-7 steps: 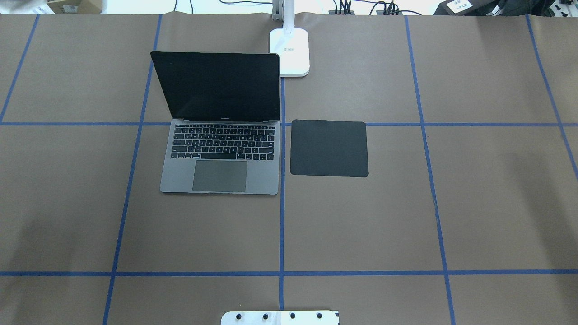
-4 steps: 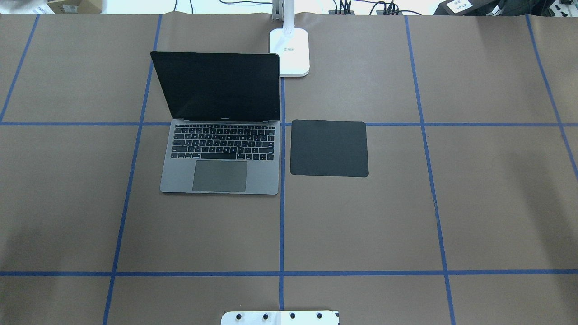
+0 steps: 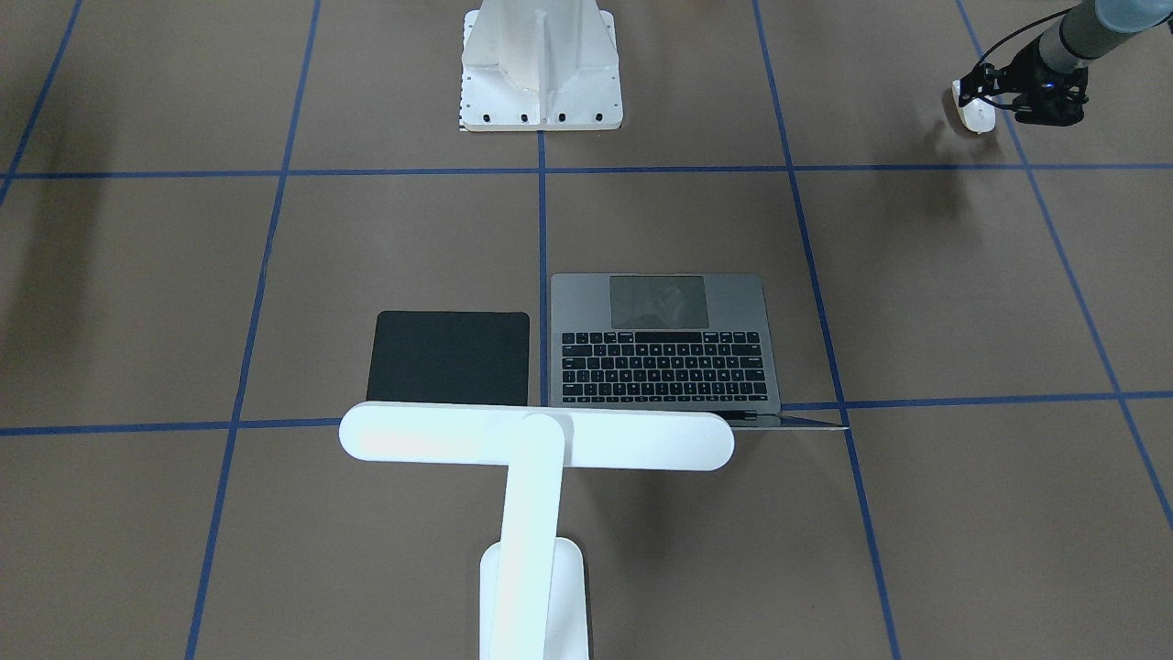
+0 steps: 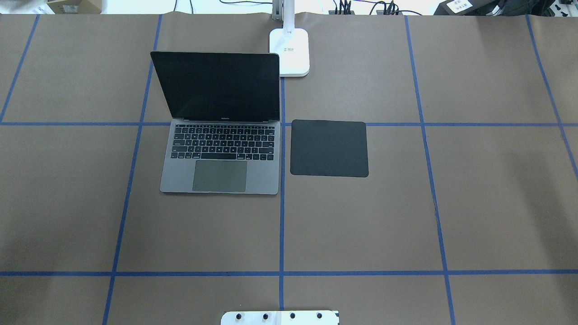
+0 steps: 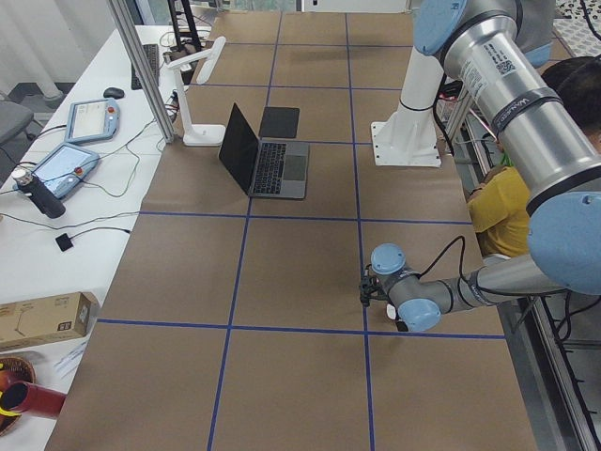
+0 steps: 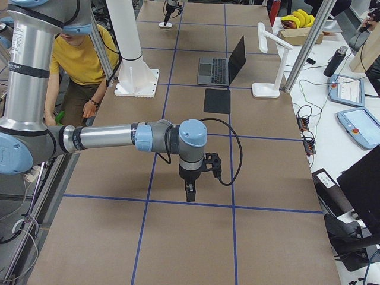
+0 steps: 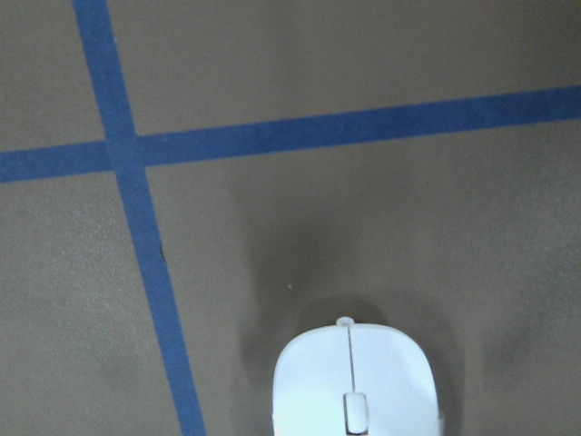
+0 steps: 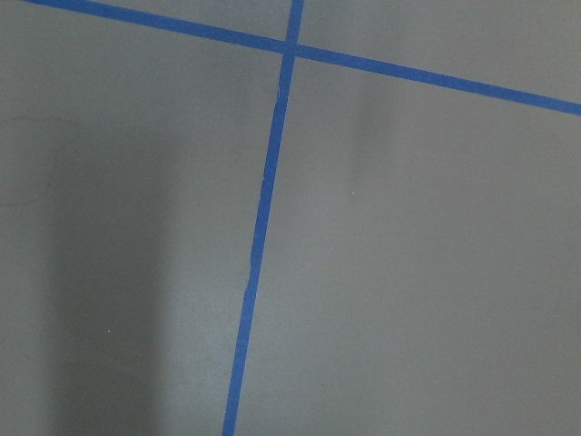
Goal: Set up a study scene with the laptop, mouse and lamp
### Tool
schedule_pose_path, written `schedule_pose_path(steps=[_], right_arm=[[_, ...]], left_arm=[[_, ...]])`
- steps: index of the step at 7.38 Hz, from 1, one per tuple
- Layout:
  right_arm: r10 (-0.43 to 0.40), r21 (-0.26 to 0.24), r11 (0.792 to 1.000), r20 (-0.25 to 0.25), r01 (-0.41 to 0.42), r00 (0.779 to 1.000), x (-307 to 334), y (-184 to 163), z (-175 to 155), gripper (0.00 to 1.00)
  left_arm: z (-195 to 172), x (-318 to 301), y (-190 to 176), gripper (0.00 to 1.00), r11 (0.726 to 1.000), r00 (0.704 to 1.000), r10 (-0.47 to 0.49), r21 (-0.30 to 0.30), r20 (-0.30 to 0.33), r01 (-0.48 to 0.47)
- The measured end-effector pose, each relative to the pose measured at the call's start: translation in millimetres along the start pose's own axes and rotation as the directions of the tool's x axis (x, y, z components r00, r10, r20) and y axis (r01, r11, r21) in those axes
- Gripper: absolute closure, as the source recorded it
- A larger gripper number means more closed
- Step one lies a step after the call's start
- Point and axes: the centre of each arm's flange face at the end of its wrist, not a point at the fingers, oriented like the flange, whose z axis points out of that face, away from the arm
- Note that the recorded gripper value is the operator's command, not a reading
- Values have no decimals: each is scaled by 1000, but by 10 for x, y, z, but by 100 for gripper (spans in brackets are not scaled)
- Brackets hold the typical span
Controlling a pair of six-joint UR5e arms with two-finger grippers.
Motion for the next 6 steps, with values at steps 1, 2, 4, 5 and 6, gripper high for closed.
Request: schedule_pose_path(steps=[1, 2, 4, 5, 6], right_arm=[[0, 0, 1000, 0, 0, 1000, 1, 0, 1, 0], [0, 0, 1000, 0, 0, 1000, 1, 0, 1, 0], [0, -1, 1000, -1, 0, 1000, 3, 1, 2, 0], [0, -1, 1000, -1, 0, 1000, 4, 4, 4, 0], [0, -1, 1000, -1, 0, 1000, 4, 6, 5, 0]], left_arm=[[23, 2, 13, 11, 1000, 1000, 4, -9, 3, -4], [41, 12, 25, 17, 1000, 1000, 10, -17, 4, -10], [74, 35, 46, 22, 999, 1000, 24, -32, 7, -23], [86, 44, 54, 22, 999, 1000, 29, -37, 9, -28], [96, 54, 59, 26, 999, 999, 33, -42, 9, -33]])
